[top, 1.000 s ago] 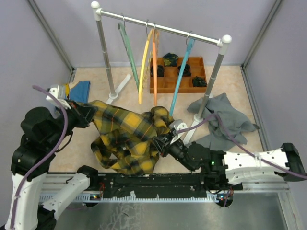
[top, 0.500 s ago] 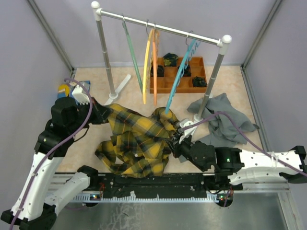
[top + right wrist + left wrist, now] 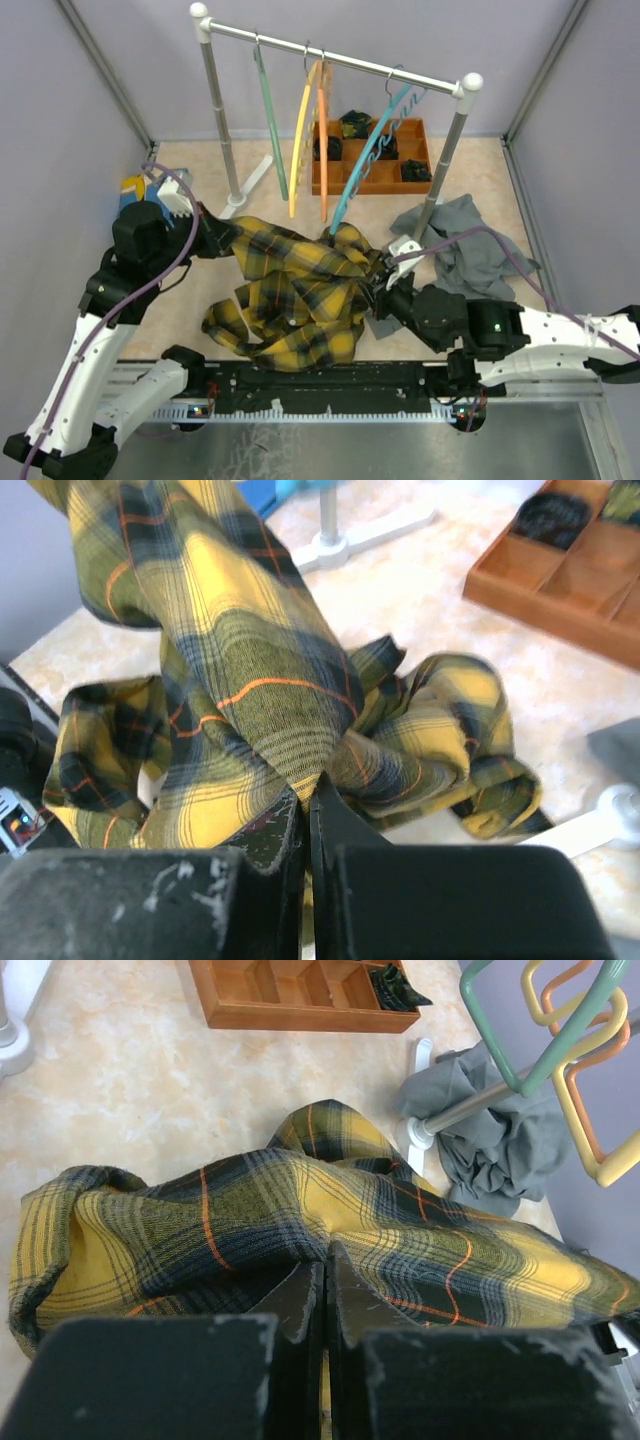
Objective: Place the shirt on the hanger
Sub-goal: Adjust the shirt at the center of the board.
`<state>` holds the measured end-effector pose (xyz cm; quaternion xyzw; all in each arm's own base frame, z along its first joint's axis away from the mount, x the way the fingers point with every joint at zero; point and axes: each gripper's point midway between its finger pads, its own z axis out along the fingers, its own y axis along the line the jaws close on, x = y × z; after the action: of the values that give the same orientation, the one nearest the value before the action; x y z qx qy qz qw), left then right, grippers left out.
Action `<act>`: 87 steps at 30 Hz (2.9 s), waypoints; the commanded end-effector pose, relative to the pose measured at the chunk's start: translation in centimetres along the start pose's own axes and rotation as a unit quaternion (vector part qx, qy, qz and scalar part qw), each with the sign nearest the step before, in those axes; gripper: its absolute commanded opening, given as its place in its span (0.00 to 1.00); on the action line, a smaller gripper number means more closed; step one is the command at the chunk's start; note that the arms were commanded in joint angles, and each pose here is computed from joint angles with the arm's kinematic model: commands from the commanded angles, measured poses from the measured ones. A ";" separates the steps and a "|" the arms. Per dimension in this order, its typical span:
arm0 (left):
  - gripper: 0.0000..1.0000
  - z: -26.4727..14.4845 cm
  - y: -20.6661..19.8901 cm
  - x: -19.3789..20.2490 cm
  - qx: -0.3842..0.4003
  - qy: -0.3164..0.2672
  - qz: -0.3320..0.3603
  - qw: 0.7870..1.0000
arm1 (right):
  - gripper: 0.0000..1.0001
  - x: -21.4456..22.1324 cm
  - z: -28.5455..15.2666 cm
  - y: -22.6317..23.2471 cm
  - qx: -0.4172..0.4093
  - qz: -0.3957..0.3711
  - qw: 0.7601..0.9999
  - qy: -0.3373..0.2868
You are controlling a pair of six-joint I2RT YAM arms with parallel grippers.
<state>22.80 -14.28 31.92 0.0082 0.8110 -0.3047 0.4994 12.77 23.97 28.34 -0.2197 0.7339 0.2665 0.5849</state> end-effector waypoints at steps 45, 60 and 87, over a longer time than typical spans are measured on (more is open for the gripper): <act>0.99 -0.3 5.4 3.2 -0.089 0.016 -0.054 0.994 | 0.67 4.9 3.9 0.7 -0.089 -0.040 0.992 0.085; 0.99 1.1 2.5 10.2 -0.027 0.084 -0.100 0.991 | 0.66 8.3 3.5 -9.0 0.048 0.144 0.980 0.125; 0.00 5.1 7.8 13.1 -0.236 0.081 -0.022 0.968 | 0.69 9.7 1.8 -8.8 0.005 0.161 0.982 0.099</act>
<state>19.80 -18.41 12.79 -0.0643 0.9146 -0.1902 0.3510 17.68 17.96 16.29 -0.1059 0.8329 0.3148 0.4427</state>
